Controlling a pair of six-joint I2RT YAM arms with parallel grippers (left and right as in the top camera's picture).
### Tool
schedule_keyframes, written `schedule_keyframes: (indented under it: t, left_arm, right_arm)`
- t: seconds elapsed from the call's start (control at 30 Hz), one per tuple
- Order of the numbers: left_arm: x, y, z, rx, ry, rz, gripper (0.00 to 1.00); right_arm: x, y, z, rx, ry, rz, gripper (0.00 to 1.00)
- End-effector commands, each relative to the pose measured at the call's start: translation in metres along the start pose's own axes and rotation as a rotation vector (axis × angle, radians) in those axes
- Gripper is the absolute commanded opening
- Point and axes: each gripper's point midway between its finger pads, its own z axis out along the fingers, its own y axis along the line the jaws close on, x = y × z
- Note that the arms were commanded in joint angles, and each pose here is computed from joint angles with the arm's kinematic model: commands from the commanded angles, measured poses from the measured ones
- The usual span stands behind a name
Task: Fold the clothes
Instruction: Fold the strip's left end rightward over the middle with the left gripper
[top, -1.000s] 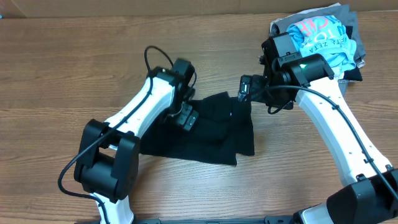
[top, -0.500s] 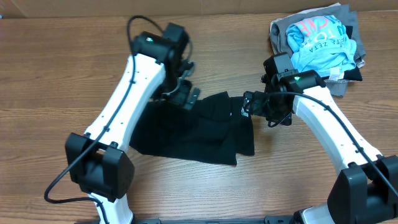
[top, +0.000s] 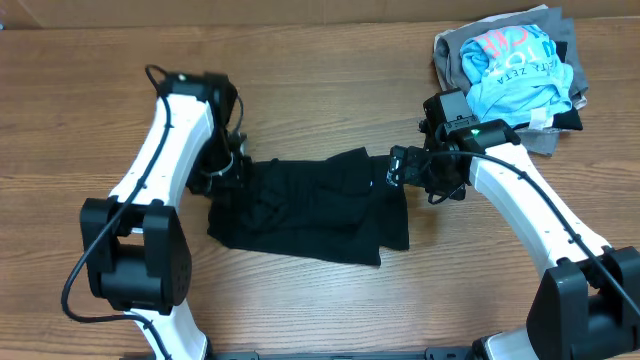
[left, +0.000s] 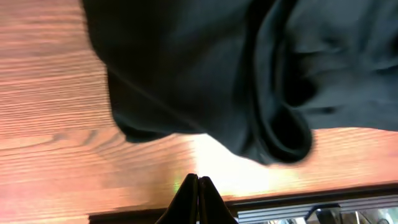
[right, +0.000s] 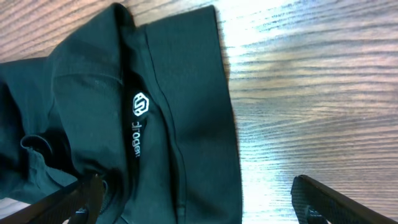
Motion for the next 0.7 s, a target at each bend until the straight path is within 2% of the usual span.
schedule_keyframes:
  t: [0.0, 0.13, 0.37, 0.67]
  left_arm:
    - [0.003, -0.004, 0.008, -0.015, -0.003, -0.01, 0.04]
    - [-0.008, -0.02, 0.011, -0.009, -0.049, 0.026, 0.05]
    - [-0.025, -0.076, 0.015, 0.098, -0.137, 0.128, 0.04]
    - [-0.02, -0.113, 0.066, 0.095, -0.16, 0.211, 0.04]
  right_arm:
    - [0.0, -0.001, 0.002, -0.003, 0.003, 0.006, 1.0]
    - [0.001, -0.002, 0.002, -0.002, 0.006, 0.007, 1.0]
    - [0.004, -0.003, 0.002, 0.003, 0.018, 0.009, 1.0]
    - [0.007, -0.004, 0.002, 0.009, 0.031, 0.012, 1.0]
